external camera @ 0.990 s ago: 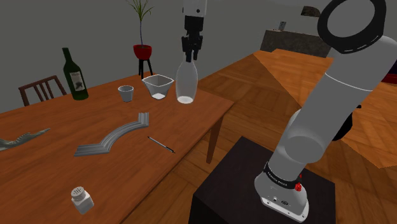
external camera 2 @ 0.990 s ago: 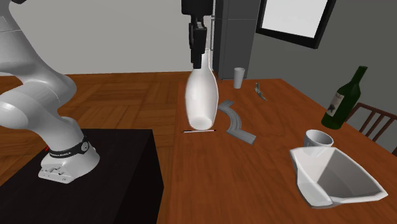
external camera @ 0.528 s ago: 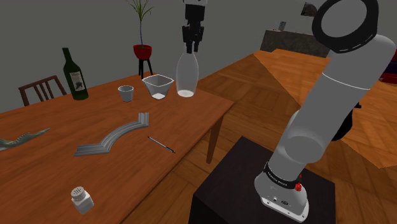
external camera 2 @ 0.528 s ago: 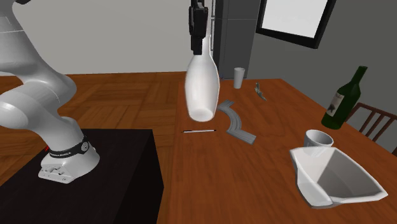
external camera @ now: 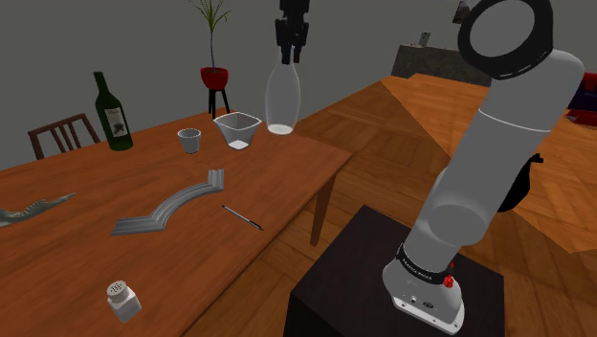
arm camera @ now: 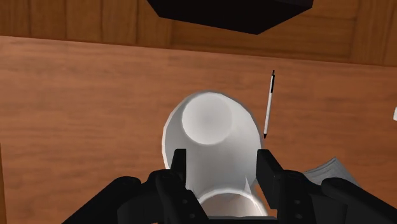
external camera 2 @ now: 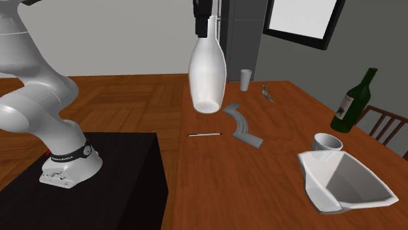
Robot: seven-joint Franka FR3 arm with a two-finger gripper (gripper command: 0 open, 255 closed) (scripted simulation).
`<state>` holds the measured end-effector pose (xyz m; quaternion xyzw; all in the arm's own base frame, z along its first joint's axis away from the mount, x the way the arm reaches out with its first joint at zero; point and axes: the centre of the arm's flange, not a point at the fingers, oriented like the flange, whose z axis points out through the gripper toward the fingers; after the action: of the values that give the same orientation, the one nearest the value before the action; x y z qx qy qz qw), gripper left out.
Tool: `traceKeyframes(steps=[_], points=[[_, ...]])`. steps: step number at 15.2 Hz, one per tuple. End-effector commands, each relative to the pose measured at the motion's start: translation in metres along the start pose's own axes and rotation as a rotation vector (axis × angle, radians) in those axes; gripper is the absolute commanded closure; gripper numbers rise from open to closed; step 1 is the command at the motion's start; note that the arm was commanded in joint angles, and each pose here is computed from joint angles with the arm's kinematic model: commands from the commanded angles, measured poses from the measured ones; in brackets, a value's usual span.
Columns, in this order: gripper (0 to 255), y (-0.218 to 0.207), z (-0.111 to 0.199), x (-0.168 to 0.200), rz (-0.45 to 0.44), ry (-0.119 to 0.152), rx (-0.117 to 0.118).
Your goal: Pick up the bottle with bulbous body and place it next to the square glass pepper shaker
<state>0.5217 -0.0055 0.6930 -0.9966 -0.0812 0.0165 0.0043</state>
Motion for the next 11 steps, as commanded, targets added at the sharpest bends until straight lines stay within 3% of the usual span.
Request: traceKeyframes(steps=[1, 9, 11], points=[[255, -0.001, -0.011, 0.000, 0.000, 0.000, 0.000], [255, -0.001, -0.054, -0.002, 0.000, 0.000, 0.000], [255, -0.014, -0.051, -0.002, 0.000, 0.000, 0.000]])
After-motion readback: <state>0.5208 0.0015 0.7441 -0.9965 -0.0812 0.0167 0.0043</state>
